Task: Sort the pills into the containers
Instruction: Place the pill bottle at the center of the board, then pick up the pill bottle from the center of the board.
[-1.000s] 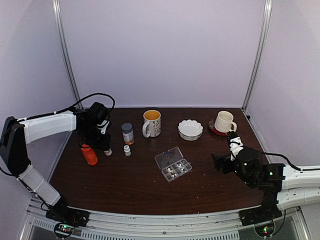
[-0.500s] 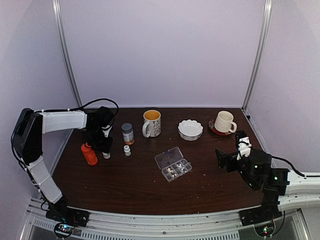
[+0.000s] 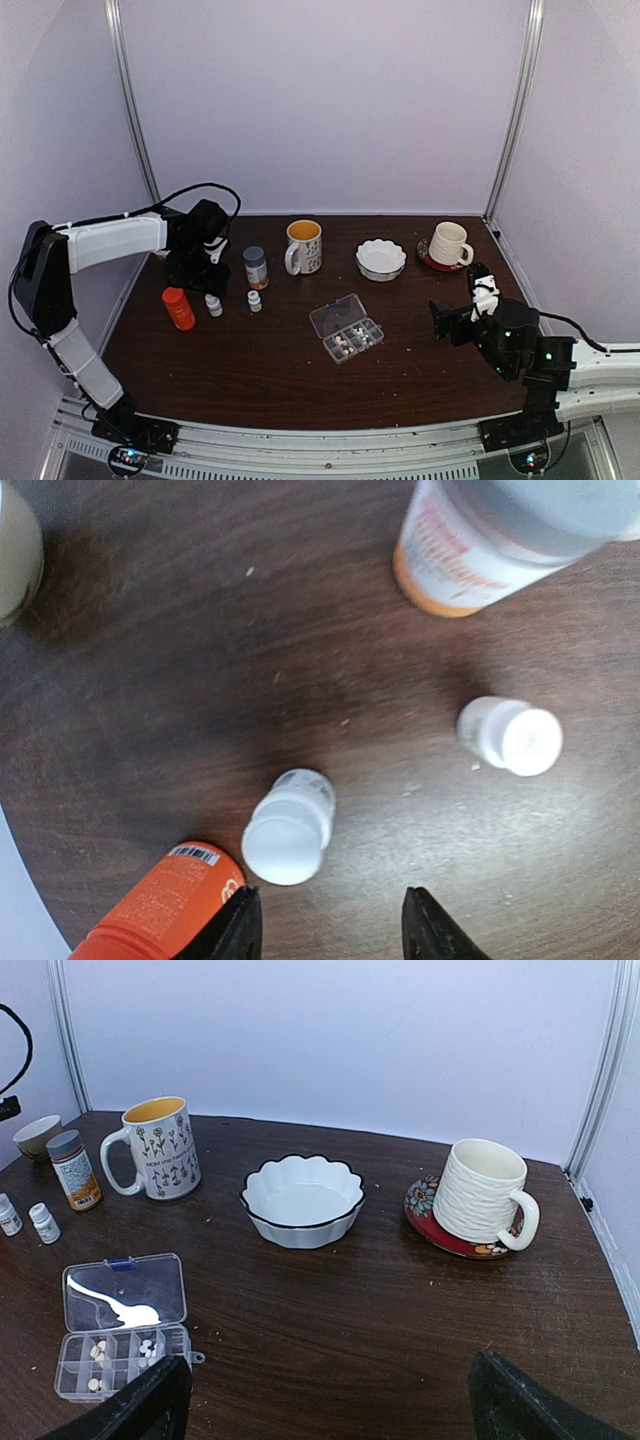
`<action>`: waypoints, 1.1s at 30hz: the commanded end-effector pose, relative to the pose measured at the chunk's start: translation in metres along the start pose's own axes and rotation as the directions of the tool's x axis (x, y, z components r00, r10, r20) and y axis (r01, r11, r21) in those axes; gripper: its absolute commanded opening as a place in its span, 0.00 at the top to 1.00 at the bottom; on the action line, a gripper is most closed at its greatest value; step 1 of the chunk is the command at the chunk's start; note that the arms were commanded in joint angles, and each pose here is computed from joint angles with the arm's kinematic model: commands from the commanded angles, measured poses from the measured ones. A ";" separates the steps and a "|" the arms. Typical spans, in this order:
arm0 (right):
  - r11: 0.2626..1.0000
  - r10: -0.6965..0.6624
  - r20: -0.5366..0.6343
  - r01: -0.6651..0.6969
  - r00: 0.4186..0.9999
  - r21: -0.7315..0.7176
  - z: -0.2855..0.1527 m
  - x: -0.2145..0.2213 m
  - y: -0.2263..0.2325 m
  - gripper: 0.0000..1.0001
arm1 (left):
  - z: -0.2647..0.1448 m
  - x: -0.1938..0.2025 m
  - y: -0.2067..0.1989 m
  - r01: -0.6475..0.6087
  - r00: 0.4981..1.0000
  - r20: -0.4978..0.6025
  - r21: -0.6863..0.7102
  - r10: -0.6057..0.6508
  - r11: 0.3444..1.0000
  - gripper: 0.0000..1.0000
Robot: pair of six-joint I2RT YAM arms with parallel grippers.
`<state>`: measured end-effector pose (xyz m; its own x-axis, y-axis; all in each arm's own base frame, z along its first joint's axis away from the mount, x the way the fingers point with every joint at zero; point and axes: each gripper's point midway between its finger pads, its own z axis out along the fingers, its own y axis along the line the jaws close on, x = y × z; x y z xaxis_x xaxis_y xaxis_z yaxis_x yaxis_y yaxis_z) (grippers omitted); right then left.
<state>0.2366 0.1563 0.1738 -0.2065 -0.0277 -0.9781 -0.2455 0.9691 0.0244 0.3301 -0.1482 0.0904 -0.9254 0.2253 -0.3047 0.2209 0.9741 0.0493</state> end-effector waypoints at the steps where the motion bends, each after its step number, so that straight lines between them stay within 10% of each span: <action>1: 1.000 0.003 0.010 -0.003 1.000 0.016 0.001 -0.003 -0.002 0.00 | -0.022 -0.018 -0.019 -0.016 0.998 0.064 0.040 0.013 0.999 0.49; 33: 1.000 -0.015 0.007 0.015 1.000 -0.013 0.002 -0.002 0.003 0.00 | 0.033 -0.040 -0.079 -0.037 0.999 -0.020 0.115 0.039 0.993 0.52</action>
<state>0.2374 0.1598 0.1695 -0.2138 -0.0485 -0.9757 -0.2564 0.9665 0.0082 0.3515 -0.2263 0.0670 -0.9226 0.2794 -0.2658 0.2981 0.9540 -0.0317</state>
